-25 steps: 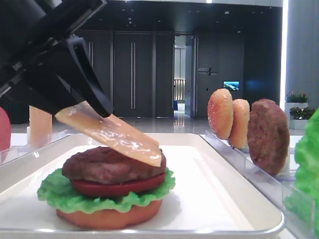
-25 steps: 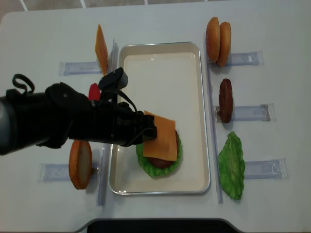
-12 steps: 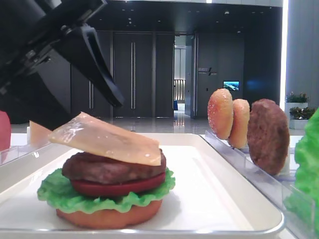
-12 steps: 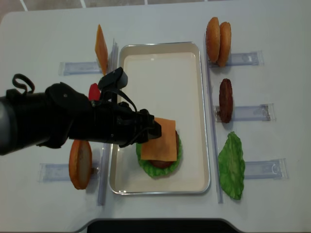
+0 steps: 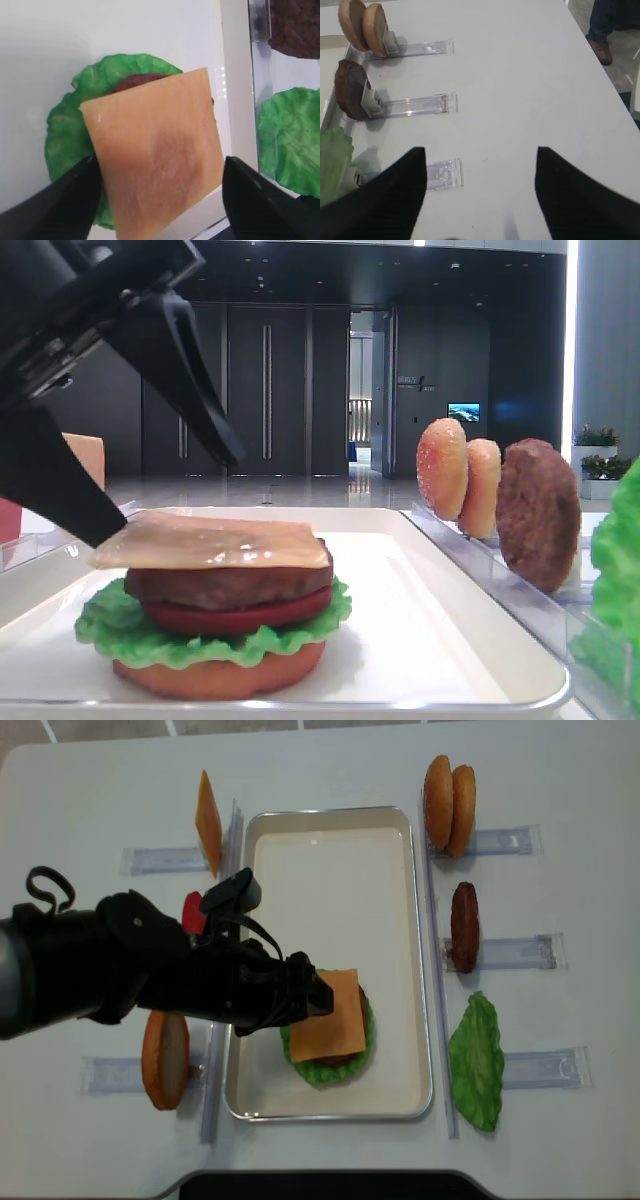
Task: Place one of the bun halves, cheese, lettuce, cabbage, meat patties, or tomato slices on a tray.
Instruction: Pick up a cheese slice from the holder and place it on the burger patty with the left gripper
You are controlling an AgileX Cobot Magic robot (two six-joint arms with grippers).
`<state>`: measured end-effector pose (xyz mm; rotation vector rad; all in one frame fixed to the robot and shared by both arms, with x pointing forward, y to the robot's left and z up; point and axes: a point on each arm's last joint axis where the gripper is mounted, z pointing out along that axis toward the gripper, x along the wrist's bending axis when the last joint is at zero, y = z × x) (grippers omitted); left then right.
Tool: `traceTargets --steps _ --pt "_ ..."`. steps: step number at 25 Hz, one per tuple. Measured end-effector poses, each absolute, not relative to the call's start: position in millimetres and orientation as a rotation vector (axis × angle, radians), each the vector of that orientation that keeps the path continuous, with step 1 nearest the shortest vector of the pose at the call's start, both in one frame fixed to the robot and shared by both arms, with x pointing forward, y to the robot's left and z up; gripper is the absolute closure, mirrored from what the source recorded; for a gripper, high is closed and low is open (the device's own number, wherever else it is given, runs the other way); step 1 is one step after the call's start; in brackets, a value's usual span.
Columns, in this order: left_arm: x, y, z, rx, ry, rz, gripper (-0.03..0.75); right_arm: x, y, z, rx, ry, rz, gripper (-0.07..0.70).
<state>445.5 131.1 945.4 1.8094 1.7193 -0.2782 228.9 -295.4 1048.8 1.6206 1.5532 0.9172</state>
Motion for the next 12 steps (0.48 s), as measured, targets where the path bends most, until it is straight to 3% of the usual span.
traceTargets --steps 12 --pt "440.7 138.5 957.2 1.835 1.712 -0.261 0.139 228.9 -295.4 1048.8 1.621 1.553 0.917 0.185"
